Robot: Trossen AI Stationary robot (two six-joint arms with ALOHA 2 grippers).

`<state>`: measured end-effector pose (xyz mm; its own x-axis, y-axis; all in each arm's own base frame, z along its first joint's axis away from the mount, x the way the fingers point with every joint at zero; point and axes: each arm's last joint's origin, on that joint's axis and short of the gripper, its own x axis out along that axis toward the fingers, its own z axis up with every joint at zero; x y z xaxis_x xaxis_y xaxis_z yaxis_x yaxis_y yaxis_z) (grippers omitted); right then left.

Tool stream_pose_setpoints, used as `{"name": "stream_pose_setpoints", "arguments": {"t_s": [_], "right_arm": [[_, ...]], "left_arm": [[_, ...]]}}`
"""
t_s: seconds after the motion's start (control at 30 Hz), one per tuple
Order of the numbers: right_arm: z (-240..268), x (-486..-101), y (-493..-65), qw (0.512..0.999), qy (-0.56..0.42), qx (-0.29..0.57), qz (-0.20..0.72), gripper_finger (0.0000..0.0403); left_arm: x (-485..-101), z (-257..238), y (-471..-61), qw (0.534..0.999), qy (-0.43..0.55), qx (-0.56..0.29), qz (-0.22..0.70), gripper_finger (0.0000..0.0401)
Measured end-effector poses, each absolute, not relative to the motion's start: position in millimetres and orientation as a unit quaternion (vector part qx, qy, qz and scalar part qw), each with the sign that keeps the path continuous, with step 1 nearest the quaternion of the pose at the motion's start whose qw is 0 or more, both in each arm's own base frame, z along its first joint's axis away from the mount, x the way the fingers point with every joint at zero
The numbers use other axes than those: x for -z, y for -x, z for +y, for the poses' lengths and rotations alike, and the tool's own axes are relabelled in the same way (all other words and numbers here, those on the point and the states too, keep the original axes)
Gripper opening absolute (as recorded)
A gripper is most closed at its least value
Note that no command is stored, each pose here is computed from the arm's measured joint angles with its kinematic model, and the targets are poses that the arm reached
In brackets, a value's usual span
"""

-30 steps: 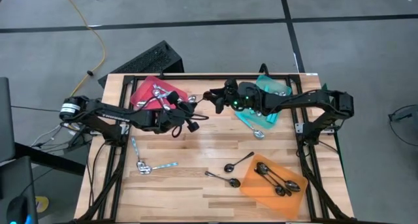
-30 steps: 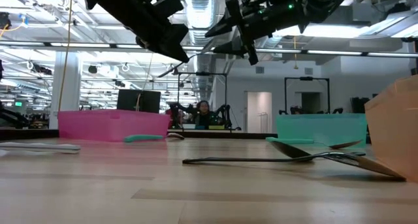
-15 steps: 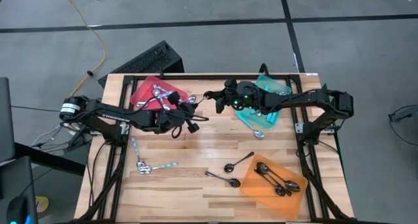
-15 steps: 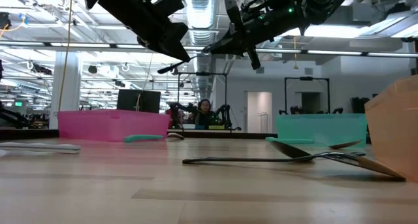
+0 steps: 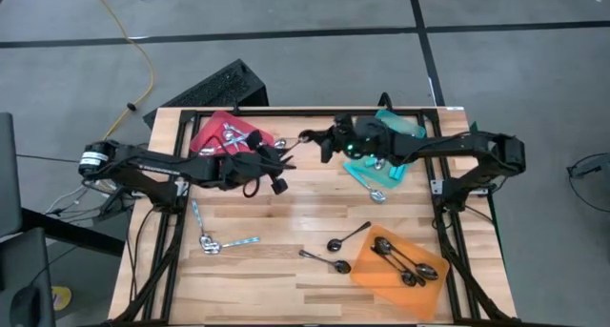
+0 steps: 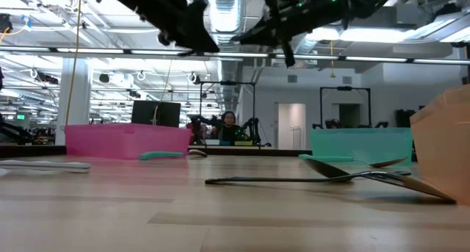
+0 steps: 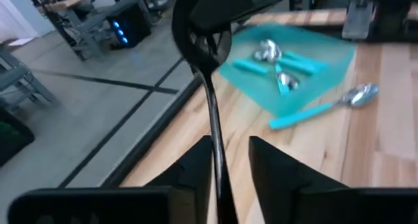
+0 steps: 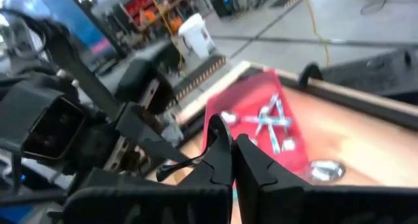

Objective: Sort silverware by color (type)
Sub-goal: Put the black spoon into the orange bin

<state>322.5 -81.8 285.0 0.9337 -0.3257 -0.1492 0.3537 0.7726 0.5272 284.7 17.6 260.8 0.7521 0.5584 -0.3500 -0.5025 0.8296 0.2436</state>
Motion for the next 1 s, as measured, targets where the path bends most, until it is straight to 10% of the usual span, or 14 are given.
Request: {"name": "stream_pose_setpoints", "arguments": {"t_s": [0.5,1.0], "right_arm": [[-106.4,-348.5,-238.4,0.929,-0.251,0.270,-0.021,0.0020],[-99.5,-369.3,-159.3,0.902,-0.284,0.279,0.167,0.0020]], "left_arm": [[-333.8,18.4,-240.8,0.934,-0.084,-0.299,0.177,0.0118],[-336.1,16.4,-191.7,0.922,-0.014,-0.307,0.233,0.0115]]}}
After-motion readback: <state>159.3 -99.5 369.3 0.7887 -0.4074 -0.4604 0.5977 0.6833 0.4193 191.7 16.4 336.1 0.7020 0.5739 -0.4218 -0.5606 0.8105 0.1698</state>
